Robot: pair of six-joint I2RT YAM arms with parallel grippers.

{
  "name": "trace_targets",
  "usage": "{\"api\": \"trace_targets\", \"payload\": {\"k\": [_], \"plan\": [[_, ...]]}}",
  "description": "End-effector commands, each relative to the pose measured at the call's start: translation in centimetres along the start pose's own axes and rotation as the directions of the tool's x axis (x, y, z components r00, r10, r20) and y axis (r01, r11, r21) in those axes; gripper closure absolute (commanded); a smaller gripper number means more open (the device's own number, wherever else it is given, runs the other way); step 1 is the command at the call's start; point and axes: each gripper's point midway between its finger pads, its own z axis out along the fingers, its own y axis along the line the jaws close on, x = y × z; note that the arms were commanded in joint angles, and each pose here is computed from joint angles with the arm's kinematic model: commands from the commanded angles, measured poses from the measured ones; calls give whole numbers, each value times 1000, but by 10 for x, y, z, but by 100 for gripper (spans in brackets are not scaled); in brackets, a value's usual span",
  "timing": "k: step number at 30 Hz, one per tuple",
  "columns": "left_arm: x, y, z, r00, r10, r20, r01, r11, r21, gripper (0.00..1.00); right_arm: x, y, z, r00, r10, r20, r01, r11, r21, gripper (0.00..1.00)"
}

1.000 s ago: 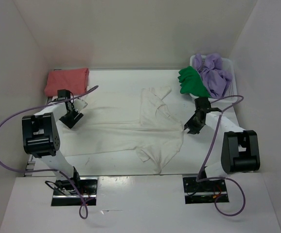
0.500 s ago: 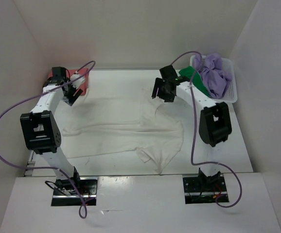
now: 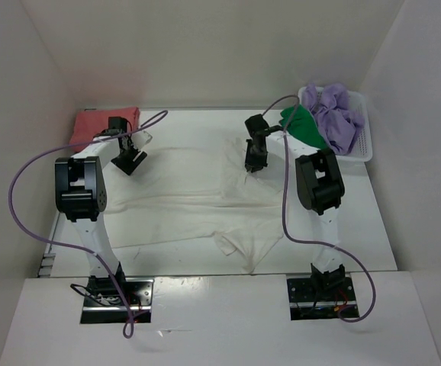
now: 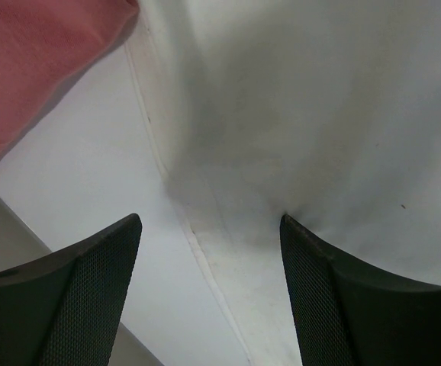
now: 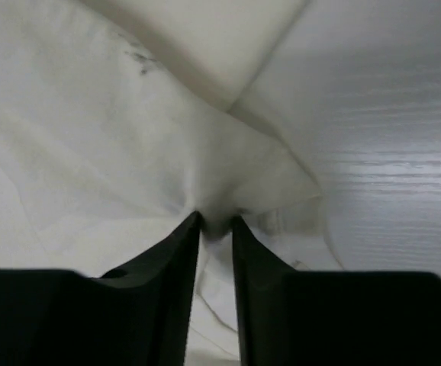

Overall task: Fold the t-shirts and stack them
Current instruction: Flatten out the tshirt

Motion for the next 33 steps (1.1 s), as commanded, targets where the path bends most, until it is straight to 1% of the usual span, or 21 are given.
{"api": "trace_targets", "payload": {"k": [1,2,3,4,5,7,8,9,13,14,16,17,19,21,23,24,26,28,29,30,33], "plan": [[27,-18,23,996,0,-88,2,1000,27,19,9,-38,-4,996,87,-24,-86,995,52,74],[30,-20,27,995,2,-99,1,1000,31,19,11,-48,-7,993,115,-23,-113,991,70,83],[33,-16,27,995,-8,-103,11,1000,27,19,17,-72,-5,987,156,-26,-153,982,111,87],[33,-17,27,995,-17,-103,20,999,26,19,15,-81,-14,983,183,-7,-181,976,121,91],[33,-17,27,995,-17,-103,20,999,26,19,25,-97,-14,979,201,-23,-195,969,152,97],[31,-15,28,994,-17,-106,20,999,29,19,18,-124,-26,962,274,26,-274,945,180,100],[34,-15,26,992,-15,-122,18,999,29,19,27,-135,-27,956,292,13,-288,937,197,100],[36,-17,29,991,-13,-129,18,999,35,19,24,-147,-30,944,327,33,-327,924,200,100],[35,-20,25,990,-2,-139,7,999,37,19,28,-155,-39,937,347,32,-347,917,198,100],[41,-24,26,988,12,-151,-4,999,49,19,35,-156,-39,937,348,14,-344,915,210,92],[47,-33,23,987,34,-160,-24,998,64,19,37,-157,-40,937,349,13,-343,915,211,87],[47,-33,19,987,33,-155,-24,998,60,19,42,-158,-39,937,349,4,-342,914,217,81],[46,-32,13,988,31,-148,-23,998,54,19,36,-158,-46,938,347,29,-345,914,213,79],[47,-32,10,989,31,-146,-23,998,52,19,34,-157,-49,937,346,38,-346,915,207,67],[42,-28,6,991,28,-131,-23,999,39,19,26,-134,-58,954,296,42,-299,946,126,57],[36,-23,-1,994,13,-112,-11,1000,21,19,20,-123,-63,961,271,53,-275,956,98,51],[23,-17,-16,998,-3,-66,4,1000,17,18,10,-93,-77,977,194,90,-199,979,46,47],[-1,-7,-44,1000,-3,31,4,1000,-12,15,7,-74,-89,981,161,107,-164,986,18,41],[-4,-4,-56,999,-4,44,5,1000,-22,13,5,-61,-102,982,138,127,-138,990,-8,40],[-13,-3,-77,996,23,85,-20,999,-36,13,3,-58,-109,979,143,147,-143,990,-11,36],[-10,-2,-110,992,75,99,-71,997,-42,11,6,-53,-133,970,162,180,-157,987,-42,31]]}}
